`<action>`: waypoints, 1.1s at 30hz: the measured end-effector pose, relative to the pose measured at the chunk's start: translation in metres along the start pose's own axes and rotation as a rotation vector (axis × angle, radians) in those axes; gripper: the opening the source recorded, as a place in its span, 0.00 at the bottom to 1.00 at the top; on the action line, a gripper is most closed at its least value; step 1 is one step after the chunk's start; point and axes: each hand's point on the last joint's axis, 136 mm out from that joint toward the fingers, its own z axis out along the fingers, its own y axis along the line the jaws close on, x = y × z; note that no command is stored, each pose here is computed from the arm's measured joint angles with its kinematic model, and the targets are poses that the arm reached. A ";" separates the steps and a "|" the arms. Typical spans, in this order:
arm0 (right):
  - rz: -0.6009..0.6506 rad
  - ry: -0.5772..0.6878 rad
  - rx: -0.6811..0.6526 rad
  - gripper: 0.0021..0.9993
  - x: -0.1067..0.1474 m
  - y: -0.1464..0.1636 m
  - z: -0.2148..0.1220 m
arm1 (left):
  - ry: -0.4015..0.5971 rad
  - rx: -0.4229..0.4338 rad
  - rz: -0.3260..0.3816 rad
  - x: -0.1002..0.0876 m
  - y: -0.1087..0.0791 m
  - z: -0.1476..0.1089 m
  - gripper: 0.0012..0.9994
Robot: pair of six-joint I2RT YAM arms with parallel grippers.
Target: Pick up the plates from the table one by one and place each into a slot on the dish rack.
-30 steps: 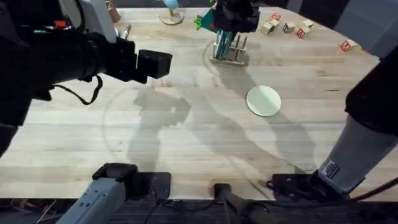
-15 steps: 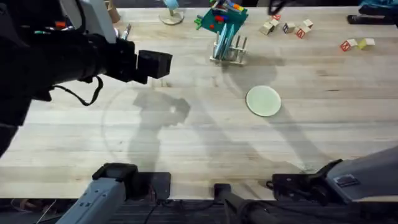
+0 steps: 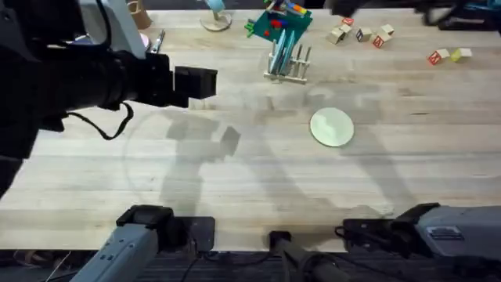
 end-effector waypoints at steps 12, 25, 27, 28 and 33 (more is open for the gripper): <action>0.116 0.204 -0.033 0.99 0.027 -0.072 0.019 | 0.011 0.053 -0.036 0.001 -0.020 0.002 1.00; 0.128 0.304 -0.134 0.99 0.080 -0.087 0.044 | 0.023 0.077 -0.053 0.000 -0.033 0.008 1.00; 0.130 0.310 -0.161 0.99 0.089 -0.090 0.042 | 0.047 0.077 -0.063 0.002 -0.034 0.014 1.00; 0.131 0.312 -0.171 0.99 0.093 -0.091 0.041 | 0.055 0.078 -0.068 0.003 -0.035 0.017 1.00; 0.133 0.321 -0.211 0.99 0.104 -0.096 0.034 | 0.070 0.092 -0.071 0.000 -0.043 0.029 1.00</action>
